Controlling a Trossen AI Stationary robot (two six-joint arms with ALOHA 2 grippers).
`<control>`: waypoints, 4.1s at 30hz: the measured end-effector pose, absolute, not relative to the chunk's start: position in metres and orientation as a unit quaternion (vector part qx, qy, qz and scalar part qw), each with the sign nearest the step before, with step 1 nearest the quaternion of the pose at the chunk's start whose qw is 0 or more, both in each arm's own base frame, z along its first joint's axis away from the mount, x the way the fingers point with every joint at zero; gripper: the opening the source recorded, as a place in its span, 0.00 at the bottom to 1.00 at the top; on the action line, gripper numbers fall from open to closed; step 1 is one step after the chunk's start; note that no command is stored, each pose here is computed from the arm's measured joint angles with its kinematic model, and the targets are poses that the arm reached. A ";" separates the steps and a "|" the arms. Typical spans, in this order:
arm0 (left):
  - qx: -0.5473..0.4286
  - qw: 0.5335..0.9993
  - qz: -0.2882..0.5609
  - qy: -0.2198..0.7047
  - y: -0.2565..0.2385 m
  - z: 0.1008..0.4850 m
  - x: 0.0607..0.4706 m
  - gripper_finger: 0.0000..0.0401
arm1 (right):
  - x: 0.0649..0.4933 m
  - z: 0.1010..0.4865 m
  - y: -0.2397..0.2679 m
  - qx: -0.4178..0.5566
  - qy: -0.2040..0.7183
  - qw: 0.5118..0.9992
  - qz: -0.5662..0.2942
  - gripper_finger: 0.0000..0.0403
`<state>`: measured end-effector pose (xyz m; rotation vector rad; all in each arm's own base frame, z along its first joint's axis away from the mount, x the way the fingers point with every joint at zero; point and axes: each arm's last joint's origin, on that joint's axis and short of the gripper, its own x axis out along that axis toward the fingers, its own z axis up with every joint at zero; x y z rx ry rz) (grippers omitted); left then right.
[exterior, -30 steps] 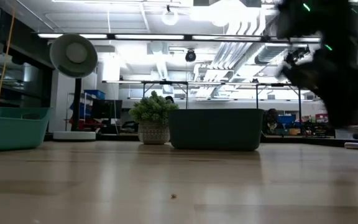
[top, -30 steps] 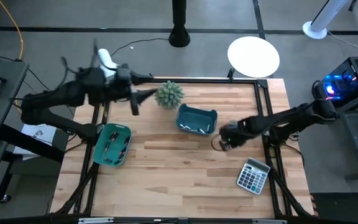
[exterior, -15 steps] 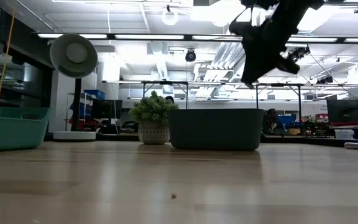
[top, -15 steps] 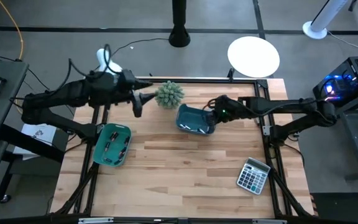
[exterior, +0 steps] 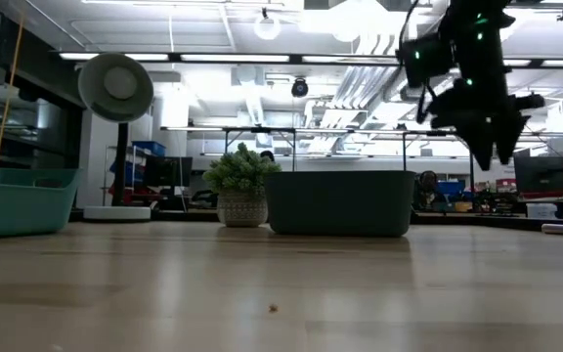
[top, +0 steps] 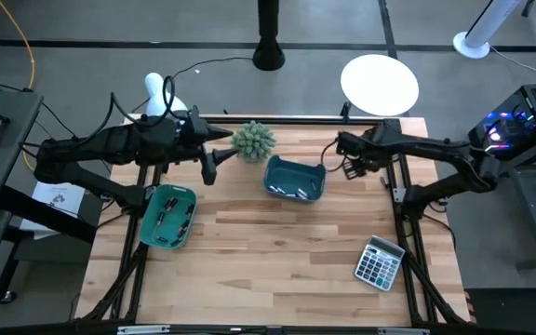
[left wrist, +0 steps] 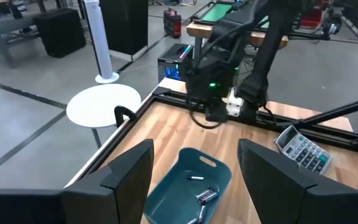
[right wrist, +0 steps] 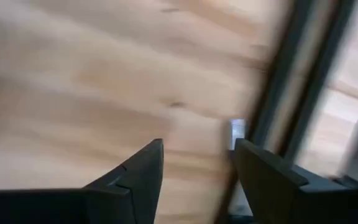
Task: Sort batteries
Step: Put the silver battery into the blue bin
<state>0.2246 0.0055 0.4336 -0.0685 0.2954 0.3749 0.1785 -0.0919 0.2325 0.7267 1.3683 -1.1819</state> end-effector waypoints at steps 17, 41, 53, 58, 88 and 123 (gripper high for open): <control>-0.039 0.971 0.188 0.144 0.006 0.434 0.225 0.57 | 0.162 0.162 -0.167 0.293 0.721 0.384 -0.497 0.48; -0.039 0.971 0.190 0.142 0.006 0.434 0.225 0.57 | 0.135 0.118 -0.141 0.341 0.765 0.365 -0.407 0.48; -0.043 0.970 0.192 0.140 0.007 0.434 0.225 0.57 | 0.141 0.121 -0.149 0.353 0.749 0.395 -0.398 0.48; -0.043 0.969 0.198 0.139 0.007 0.435 0.225 0.57 | 0.132 0.116 -0.150 0.356 0.763 0.400 -0.362 0.48; -0.056 0.963 0.225 0.141 0.008 0.436 0.214 0.57 | 0.157 0.176 -0.130 0.343 0.686 0.539 -0.348 0.05; -0.034 0.953 0.227 0.197 0.008 0.424 0.216 0.57 | 0.179 0.233 0.015 0.437 0.643 0.570 -0.265 0.60</control>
